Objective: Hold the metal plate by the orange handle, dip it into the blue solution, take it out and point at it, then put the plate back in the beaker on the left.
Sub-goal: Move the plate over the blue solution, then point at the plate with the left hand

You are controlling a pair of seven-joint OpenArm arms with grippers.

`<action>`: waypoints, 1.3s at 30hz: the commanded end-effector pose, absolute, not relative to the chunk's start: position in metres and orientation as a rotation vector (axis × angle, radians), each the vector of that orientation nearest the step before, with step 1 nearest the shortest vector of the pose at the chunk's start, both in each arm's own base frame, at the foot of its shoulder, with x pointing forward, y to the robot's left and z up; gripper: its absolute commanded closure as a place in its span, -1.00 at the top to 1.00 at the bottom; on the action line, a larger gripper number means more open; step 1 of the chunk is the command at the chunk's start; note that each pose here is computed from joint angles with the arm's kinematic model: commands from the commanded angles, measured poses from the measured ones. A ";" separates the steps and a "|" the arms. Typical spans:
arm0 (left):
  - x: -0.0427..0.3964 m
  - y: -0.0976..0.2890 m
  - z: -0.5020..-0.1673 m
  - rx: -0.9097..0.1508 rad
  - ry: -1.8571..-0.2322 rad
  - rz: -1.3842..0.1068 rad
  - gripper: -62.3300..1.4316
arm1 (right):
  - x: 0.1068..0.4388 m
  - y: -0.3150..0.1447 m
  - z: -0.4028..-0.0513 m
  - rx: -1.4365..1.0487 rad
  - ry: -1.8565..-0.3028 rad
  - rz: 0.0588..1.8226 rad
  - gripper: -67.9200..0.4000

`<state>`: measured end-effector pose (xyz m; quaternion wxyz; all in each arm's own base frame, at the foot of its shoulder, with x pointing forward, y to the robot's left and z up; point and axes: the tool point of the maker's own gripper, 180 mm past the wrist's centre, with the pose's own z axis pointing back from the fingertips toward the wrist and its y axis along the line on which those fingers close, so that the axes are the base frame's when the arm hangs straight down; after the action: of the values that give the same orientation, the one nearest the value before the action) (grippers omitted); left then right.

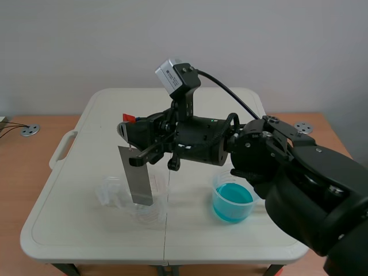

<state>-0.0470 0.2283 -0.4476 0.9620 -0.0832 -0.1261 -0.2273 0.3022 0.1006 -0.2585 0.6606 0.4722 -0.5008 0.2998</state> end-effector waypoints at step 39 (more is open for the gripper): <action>-0.035 0.224 -0.446 -0.179 -0.288 -0.468 -0.90 | 0.259 0.072 -0.124 0.907 -1.510 1.026 -0.95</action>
<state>-0.0380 0.2276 -0.4483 0.9604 -0.0828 -0.1357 -0.2288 0.2590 0.0757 -0.1362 0.5362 0.3779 -0.6179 0.4334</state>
